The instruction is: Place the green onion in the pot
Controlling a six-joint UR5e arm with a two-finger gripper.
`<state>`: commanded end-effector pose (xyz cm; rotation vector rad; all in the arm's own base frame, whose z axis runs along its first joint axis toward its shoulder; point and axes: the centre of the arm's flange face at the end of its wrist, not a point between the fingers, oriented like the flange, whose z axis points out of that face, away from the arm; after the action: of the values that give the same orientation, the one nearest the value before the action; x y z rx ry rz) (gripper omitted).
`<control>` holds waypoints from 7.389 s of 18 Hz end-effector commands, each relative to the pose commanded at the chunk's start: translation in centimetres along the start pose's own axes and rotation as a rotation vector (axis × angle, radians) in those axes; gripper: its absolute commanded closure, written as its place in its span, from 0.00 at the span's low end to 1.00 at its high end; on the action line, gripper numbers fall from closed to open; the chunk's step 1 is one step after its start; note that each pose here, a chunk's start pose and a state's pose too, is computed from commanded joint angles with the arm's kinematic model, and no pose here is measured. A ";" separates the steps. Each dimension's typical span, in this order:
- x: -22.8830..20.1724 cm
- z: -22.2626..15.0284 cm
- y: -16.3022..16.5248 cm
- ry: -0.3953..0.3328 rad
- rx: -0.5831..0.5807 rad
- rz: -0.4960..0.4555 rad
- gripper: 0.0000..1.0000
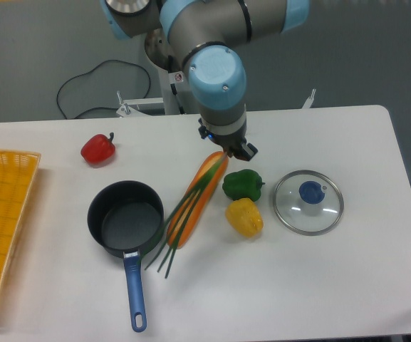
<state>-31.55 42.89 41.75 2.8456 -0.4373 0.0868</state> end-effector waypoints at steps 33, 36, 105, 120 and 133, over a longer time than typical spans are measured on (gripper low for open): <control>7.1 5.7 -8.8 0.066 -0.346 0.025 1.00; 6.9 6.2 -9.7 0.054 -0.347 0.008 1.00; 4.0 4.0 -16.0 -0.182 -0.115 -0.142 0.00; -2.1 -0.8 -7.6 -0.155 0.108 -0.060 0.00; -7.3 -0.7 3.0 -0.152 0.108 0.028 0.00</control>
<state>-39.44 42.41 42.49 2.9650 -0.5183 -0.1053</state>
